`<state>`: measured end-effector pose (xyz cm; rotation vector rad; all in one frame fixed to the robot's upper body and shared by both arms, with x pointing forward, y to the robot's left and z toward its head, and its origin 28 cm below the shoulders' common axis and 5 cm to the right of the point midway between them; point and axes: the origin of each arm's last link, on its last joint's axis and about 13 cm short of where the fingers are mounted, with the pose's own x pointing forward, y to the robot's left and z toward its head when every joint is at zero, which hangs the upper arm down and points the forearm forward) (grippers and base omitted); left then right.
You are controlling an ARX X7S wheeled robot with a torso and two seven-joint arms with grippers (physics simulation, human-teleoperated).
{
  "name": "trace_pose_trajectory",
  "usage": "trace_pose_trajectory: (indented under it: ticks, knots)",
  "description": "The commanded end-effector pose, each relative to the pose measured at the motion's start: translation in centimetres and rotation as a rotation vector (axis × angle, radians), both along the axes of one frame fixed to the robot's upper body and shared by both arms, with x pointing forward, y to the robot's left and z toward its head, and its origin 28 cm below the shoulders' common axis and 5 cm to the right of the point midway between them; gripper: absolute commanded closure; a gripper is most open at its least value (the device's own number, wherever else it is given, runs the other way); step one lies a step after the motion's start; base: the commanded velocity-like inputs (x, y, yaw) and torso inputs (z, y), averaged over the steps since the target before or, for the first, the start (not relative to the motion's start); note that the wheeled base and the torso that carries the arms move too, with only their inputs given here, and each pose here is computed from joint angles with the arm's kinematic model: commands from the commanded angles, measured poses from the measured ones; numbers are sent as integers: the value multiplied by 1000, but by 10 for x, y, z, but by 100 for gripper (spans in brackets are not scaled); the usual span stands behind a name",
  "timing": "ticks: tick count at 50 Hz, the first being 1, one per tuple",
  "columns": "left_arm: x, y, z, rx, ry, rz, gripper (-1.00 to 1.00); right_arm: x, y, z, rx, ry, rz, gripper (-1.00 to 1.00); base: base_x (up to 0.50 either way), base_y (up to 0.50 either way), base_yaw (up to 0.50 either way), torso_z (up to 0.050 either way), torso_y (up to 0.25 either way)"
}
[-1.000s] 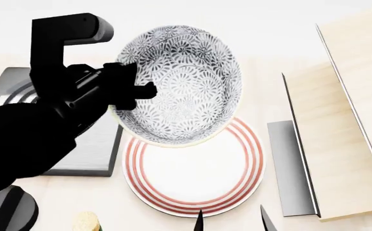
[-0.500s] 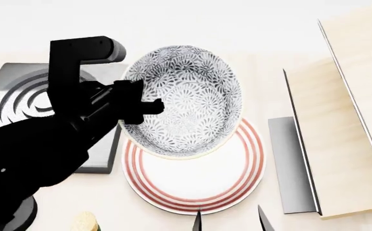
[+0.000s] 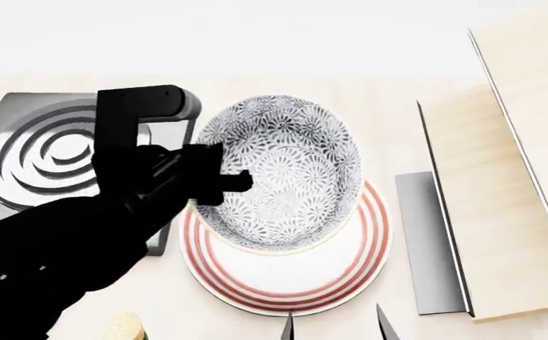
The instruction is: Pick up the akita bowl and put it on the plate.
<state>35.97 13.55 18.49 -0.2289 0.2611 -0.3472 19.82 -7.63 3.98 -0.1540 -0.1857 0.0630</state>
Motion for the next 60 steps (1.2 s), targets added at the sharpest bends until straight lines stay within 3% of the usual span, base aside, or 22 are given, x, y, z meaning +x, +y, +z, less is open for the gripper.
trace_pose_trajectory:
  ticks: [1, 16, 19, 21, 32, 33, 38, 40, 60]
  knots:
    - [4, 0, -9, -15, 9, 17, 100, 0, 1, -1, -3, 3, 2, -100, 0, 0, 0, 0, -113]
    - [0, -4, -12, -33, 19, -1, 100, 0, 1, -1, -2, 2, 5, -100, 0, 0, 0, 0, -8]
    - [1, -4, -14, -74, 43, -33, 100, 0, 1, -1, -3, 3, 5, -100, 0, 0, 0, 0, 0]
    - [1, -5, -17, -40, 39, -27, 100, 0, 2, -1, -2, 3, 6, -100, 0, 0, 0, 0, 0]
    - [7, -13, -26, -40, 53, -33, 100, -1, 2, -2, -4, 5, 6, -100, 0, 0, 0, 0, 0]
    - [7, -13, -27, -2, 37, -5, 100, -1, 1, -2, -4, 5, 7, -100, 0, 0, 0, 0, 0]
    - [10, -13, -29, -15, 43, 20, 100, -1, 1, -2, -4, 6, 6, -100, 0, 0, 0, 3, -137]
    - [9, -12, -27, -61, 32, -4, 100, 0, 1, -2, -3, 6, 6, -100, 0, 0, 0, 8, -138]
    - [11, -16, -32, -101, 42, 33, 100, -1, 2, -4, -5, 10, 8, -100, 0, 0, 0, 1, 0]
